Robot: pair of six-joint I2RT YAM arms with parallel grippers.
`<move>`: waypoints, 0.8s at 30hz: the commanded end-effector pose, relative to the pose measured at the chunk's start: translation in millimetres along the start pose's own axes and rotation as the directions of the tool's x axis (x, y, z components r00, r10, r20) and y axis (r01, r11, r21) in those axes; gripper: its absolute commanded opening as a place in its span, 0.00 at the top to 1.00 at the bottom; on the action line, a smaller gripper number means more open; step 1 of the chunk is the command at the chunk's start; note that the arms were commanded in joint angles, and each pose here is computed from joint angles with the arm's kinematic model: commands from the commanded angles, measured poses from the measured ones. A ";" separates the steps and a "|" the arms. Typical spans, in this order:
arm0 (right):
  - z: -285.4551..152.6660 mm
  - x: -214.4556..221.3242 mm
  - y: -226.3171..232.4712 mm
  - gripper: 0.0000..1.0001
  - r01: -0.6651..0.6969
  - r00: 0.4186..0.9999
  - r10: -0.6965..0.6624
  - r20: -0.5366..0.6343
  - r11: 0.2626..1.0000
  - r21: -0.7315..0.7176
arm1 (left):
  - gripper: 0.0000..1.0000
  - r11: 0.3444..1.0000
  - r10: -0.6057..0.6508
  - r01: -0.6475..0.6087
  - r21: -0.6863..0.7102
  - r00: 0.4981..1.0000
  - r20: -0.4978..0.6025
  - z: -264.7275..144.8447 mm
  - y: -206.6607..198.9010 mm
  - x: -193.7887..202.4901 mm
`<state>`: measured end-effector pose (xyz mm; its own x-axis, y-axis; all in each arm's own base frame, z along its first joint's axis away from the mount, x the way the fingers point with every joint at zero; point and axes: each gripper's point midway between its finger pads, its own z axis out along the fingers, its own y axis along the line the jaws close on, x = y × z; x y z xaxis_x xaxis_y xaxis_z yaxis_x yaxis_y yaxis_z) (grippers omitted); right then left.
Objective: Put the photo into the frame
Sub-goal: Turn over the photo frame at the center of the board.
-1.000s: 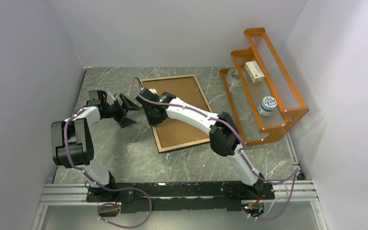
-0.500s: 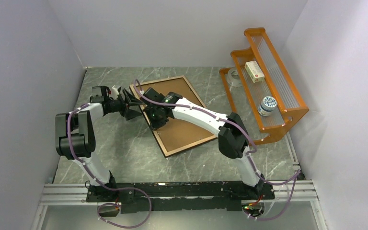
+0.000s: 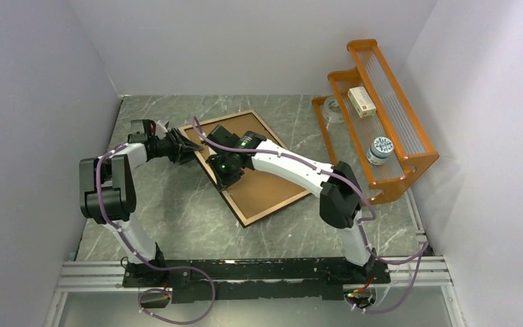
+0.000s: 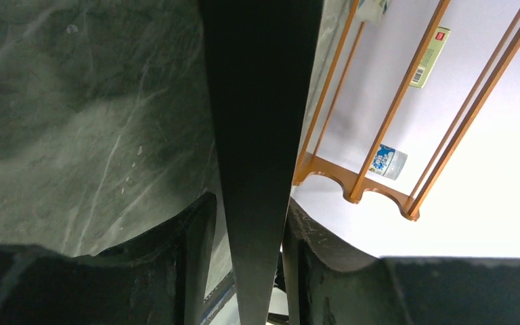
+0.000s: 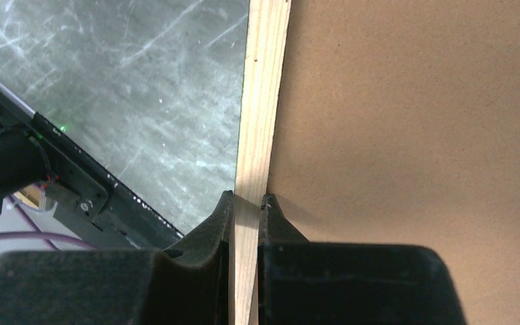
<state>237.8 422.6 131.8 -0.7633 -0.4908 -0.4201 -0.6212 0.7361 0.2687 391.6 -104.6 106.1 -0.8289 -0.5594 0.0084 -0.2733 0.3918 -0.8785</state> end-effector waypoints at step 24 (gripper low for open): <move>-106.3 -38.9 15.5 0.28 0.260 0.856 -0.461 0.232 0.774 0.576 | 0.98 0.974 -0.026 0.054 -0.222 0.992 0.127 -67.1 -73.0 18.9</move>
<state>224.1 417.6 230.7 -0.4347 -0.5678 -0.6990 -0.6744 0.7197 -0.1651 371.9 -99.8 171.2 -0.7588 -0.6512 0.0118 -0.4275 0.4842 -0.7634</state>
